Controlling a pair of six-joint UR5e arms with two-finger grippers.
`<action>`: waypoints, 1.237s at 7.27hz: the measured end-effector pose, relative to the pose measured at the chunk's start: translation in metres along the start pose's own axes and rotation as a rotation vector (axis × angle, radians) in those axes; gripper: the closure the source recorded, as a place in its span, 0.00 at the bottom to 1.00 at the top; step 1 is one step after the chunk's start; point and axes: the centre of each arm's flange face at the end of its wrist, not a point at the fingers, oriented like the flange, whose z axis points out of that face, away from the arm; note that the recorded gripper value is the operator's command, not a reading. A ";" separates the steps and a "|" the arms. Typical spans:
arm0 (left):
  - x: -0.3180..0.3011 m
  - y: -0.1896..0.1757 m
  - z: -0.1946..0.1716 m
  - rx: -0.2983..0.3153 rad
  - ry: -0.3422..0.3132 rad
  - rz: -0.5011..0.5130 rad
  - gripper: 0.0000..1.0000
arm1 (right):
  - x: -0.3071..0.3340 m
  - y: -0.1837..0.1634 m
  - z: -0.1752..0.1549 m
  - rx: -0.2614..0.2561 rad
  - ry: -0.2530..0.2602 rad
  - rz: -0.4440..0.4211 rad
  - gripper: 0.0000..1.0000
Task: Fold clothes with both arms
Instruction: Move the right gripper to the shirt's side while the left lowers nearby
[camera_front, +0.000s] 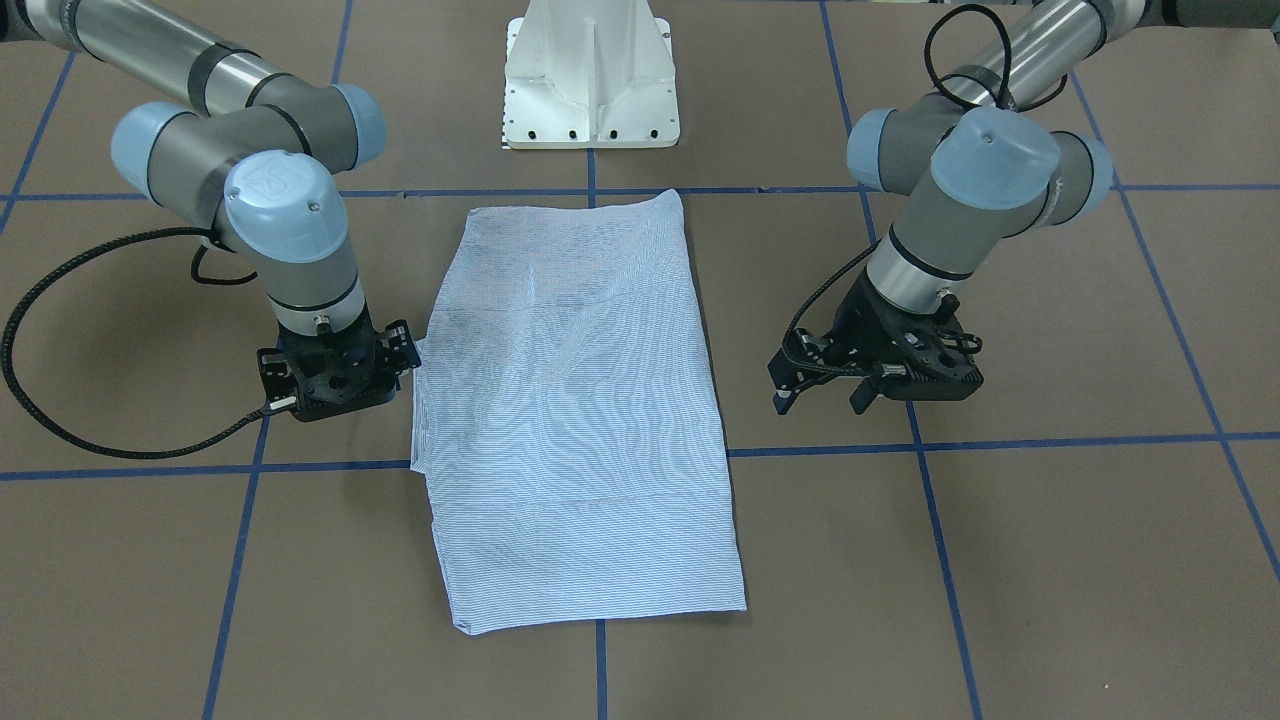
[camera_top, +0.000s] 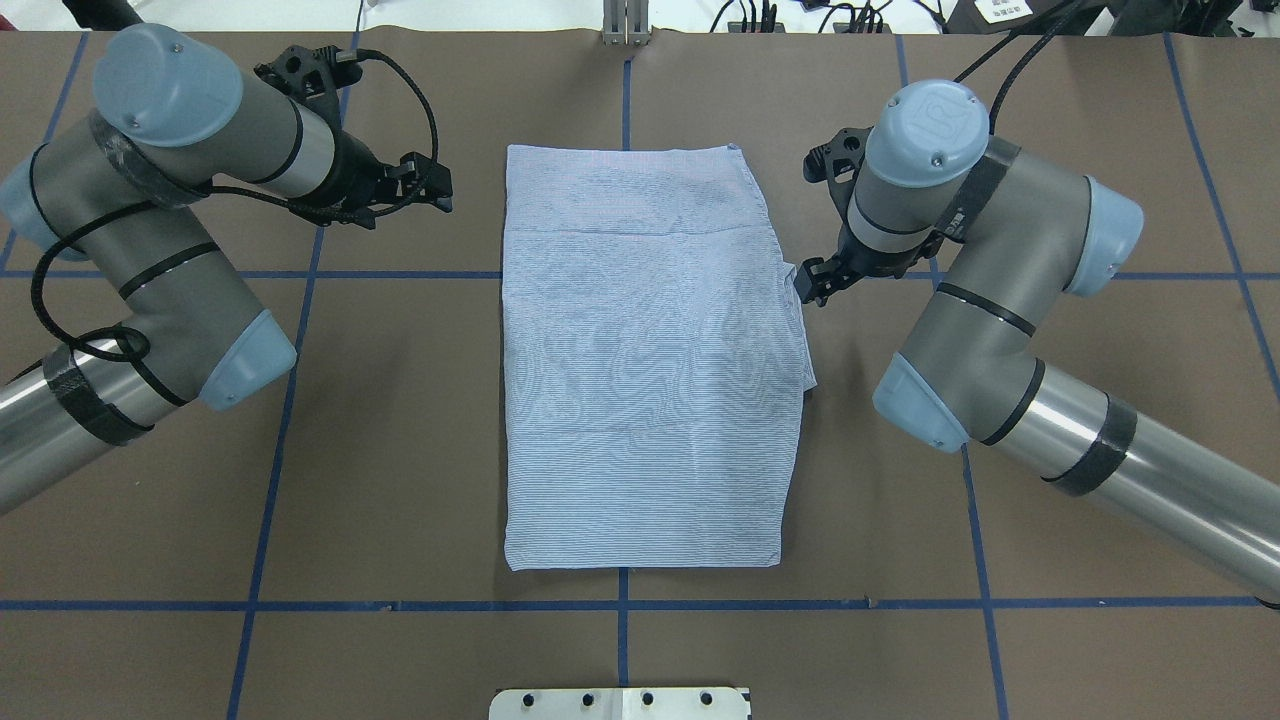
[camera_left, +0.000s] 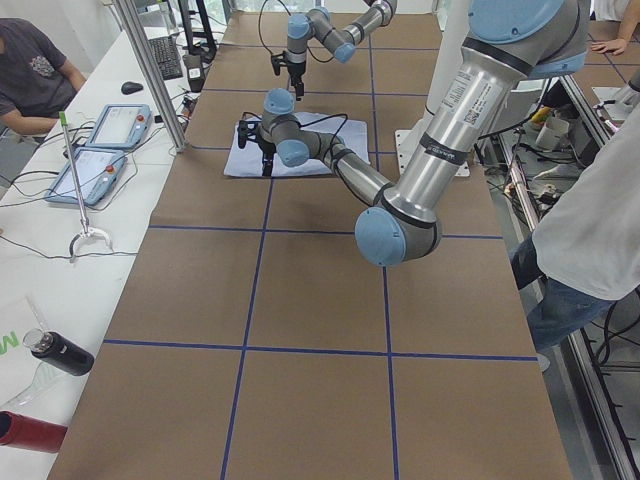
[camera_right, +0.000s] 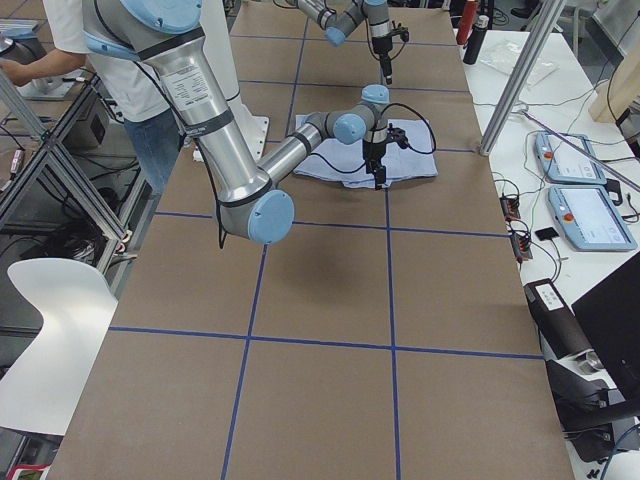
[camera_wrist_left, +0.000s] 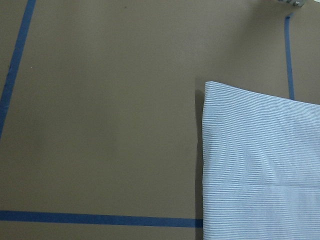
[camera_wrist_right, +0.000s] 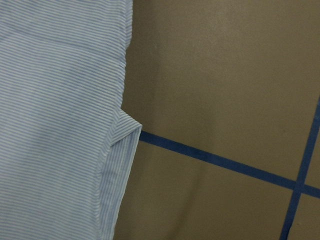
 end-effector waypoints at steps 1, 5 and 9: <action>0.000 0.010 -0.012 -0.012 0.023 -0.010 0.01 | -0.003 0.006 -0.017 0.010 -0.043 0.013 0.00; 0.003 0.135 -0.044 -0.130 0.102 -0.055 0.11 | -0.045 0.061 -0.101 -0.014 -0.286 0.241 0.00; 0.060 0.282 0.004 -0.217 0.103 -0.153 0.23 | -0.089 0.098 -0.119 -0.070 -0.355 0.381 0.00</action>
